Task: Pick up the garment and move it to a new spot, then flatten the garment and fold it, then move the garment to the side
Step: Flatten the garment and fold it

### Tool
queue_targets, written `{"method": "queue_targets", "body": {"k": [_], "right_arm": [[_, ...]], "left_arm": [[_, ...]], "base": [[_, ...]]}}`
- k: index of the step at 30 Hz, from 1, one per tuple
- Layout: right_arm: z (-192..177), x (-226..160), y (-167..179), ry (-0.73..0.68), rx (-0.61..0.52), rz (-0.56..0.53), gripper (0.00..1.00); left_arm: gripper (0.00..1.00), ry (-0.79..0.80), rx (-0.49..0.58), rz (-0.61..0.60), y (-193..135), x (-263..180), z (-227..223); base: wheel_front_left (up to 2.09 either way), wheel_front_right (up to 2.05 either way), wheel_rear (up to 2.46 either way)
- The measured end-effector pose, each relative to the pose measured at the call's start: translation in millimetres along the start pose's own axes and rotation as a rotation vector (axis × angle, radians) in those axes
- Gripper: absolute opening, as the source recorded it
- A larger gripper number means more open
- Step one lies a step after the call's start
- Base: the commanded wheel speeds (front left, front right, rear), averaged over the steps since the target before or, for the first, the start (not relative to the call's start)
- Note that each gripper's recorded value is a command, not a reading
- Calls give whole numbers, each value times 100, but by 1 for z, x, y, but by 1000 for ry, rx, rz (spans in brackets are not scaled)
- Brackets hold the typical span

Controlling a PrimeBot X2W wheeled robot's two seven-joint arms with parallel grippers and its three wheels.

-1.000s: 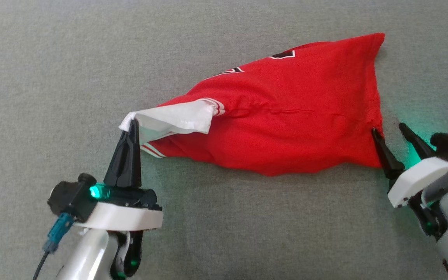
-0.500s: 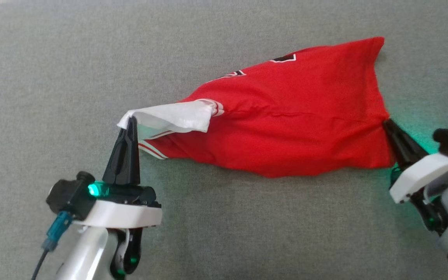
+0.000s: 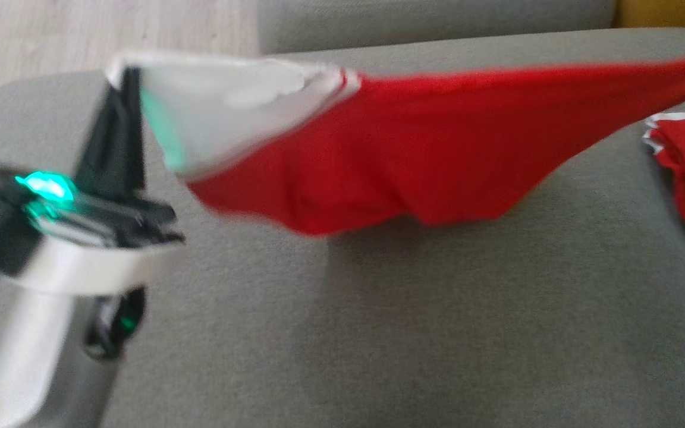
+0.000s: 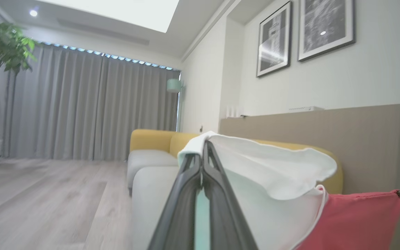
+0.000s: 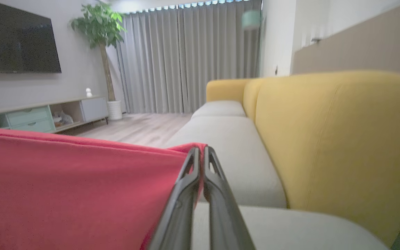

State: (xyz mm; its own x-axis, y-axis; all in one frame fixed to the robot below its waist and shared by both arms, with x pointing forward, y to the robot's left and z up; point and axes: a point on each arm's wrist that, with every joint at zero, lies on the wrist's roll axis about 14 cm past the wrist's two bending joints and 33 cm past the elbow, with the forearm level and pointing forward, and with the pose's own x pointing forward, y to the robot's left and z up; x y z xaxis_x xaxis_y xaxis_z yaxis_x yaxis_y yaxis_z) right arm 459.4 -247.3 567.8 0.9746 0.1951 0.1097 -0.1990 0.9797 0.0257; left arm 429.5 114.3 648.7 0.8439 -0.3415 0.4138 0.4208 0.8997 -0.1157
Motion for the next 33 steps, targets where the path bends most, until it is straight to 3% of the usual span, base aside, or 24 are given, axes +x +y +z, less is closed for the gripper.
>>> {"method": "queue_targets", "body": {"k": [3, 4, 8, 11, 15, 22, 30, 33], "right_arm": [[49, -4, -11, -100, -47, -7, 0], [49, -4, -11, -100, -47, -7, 0], [140, -2, -19, -267, -178, -9, 0], [171, 5, -24, -314, -231, -29, 0], [156, 31, -19, -218, -256, -3, 0], [123, 96, -26, -155, -235, -5, 0], [117, 162, -44, -278, -255, -37, 0], [100, 178, -45, -266, -277, -30, 0]], "left_arm": [[0, -94, 20, -82, -14, 23, 41], [0, -94, 20, -82, -14, 23, 41], [0, -227, 74, -208, -39, 61, 105], [0, -311, 108, -266, -51, 83, 139], [0, -256, 148, -289, -48, 119, 134], [0, -59, 225, -239, -11, 174, 51], [0, -219, 247, -199, 12, 234, 50], [0, -213, 247, -193, 20, 242, 35]], "base": [[0, 0, 0], [0, 0, 0], [0, 0, 0], [0, 0, 0], [0, 0, 0], [0, 0, 0], [0, 0, 0], [0, 0, 0]]}}
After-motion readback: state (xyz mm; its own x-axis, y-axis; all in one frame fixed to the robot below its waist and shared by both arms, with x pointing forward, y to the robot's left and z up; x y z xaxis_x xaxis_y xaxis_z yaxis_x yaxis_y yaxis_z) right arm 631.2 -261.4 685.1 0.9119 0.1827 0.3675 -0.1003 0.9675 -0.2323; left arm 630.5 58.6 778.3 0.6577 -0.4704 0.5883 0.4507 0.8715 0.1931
